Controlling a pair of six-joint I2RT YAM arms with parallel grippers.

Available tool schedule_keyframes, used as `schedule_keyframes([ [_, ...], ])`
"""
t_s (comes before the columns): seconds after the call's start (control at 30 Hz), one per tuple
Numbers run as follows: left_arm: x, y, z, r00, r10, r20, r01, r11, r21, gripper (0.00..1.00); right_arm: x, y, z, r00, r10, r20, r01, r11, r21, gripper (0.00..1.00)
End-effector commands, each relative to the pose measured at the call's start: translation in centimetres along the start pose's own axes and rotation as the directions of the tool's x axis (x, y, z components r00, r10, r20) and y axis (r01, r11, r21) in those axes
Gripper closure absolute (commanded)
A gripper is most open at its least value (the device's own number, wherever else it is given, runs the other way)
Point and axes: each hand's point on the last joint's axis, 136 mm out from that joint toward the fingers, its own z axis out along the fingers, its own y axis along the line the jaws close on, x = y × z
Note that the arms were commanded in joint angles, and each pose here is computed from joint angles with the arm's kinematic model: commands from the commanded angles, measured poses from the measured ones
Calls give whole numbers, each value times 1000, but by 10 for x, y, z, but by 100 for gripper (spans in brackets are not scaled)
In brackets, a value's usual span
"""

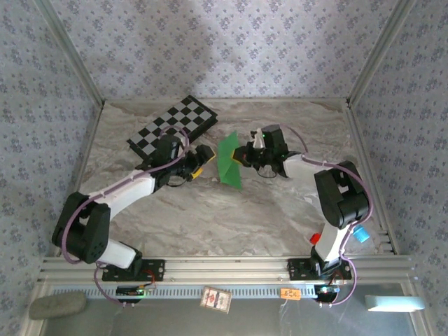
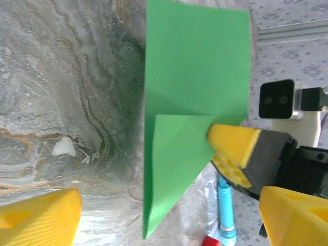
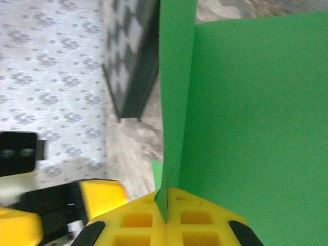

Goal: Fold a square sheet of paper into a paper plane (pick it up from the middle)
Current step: Pick up the paper from the center of the table, then turn over the paper at the center of the table.

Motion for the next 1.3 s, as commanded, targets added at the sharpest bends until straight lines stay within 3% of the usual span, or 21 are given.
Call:
schedule_keyframes([
  [0.0, -6, -40, -8, 999, -32, 25, 27, 978, 208, 10, -14, 59, -17, 998, -64, 13, 66, 981, -184, 98],
  [0.13, 0, -67, -10, 1000, -18, -11, 21, 943, 331, 9, -22, 85, -26, 998, -61, 24, 65, 962, -263, 98],
  [0.4, 8, -86, -8, 999, 38, -29, -24, 919, 394, 14, -24, 106, -34, 1000, -25, 1, 23, 940, -340, 96],
  [1.03, 1, -89, -6, 999, 51, -12, -42, 916, 399, 76, -20, 81, -27, 998, 45, -36, -53, 958, -281, 89],
  [1.13, -3, -80, -4, 999, 39, 9, -39, 926, 375, 81, -21, 67, -28, 998, 63, -25, -67, 967, -246, 84],
  [1.27, -4, -65, 1, 999, 52, 10, -52, 952, 300, 88, -21, 44, -33, 997, 75, -2, -74, 983, -166, 68],
])
